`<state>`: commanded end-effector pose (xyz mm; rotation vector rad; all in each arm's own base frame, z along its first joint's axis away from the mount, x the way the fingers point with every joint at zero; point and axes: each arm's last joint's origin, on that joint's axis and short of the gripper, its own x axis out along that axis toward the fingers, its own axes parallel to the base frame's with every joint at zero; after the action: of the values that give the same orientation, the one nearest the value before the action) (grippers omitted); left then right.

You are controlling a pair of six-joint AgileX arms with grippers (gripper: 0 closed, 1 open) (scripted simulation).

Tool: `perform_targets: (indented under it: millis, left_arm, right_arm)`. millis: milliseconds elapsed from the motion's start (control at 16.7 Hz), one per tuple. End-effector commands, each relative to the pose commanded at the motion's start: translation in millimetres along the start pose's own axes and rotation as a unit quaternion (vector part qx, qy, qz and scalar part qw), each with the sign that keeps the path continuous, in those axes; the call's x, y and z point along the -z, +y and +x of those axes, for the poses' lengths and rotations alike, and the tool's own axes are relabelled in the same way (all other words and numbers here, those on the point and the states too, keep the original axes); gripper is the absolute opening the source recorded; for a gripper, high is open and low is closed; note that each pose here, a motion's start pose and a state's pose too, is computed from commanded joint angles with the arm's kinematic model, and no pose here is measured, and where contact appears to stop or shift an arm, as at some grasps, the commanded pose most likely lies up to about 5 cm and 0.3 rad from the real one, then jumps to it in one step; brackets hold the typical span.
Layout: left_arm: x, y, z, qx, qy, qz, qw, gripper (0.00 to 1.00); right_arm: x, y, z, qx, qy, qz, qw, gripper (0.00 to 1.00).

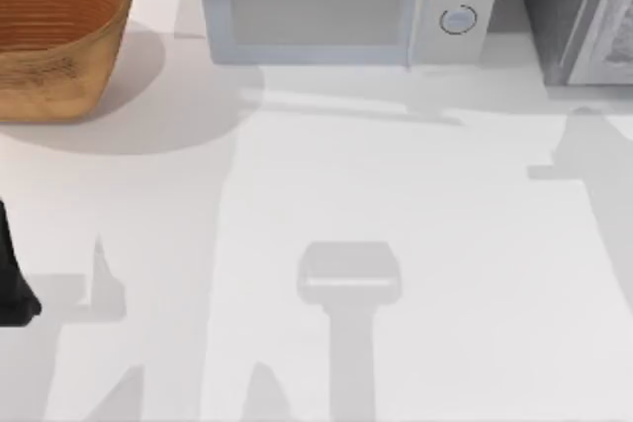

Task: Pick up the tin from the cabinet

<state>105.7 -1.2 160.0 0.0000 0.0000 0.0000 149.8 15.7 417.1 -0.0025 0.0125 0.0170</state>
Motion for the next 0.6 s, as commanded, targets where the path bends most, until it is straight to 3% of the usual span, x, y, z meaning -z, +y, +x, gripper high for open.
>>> perform_targets:
  millis: [360, 600]
  left_arm:
    - [0, 0, 0, 0.000, 0.000, 0.000, 1.000, 1.00]
    - [0, 0, 0, 0.000, 0.000, 0.000, 1.000, 1.00]
  right_arm:
    - [159, -10, -31, 0.004, 0.041, 0.000, 0.999, 0.00]
    - [228, -14, -40, 0.007, 0.017, 0.001, 1.000, 0.00]
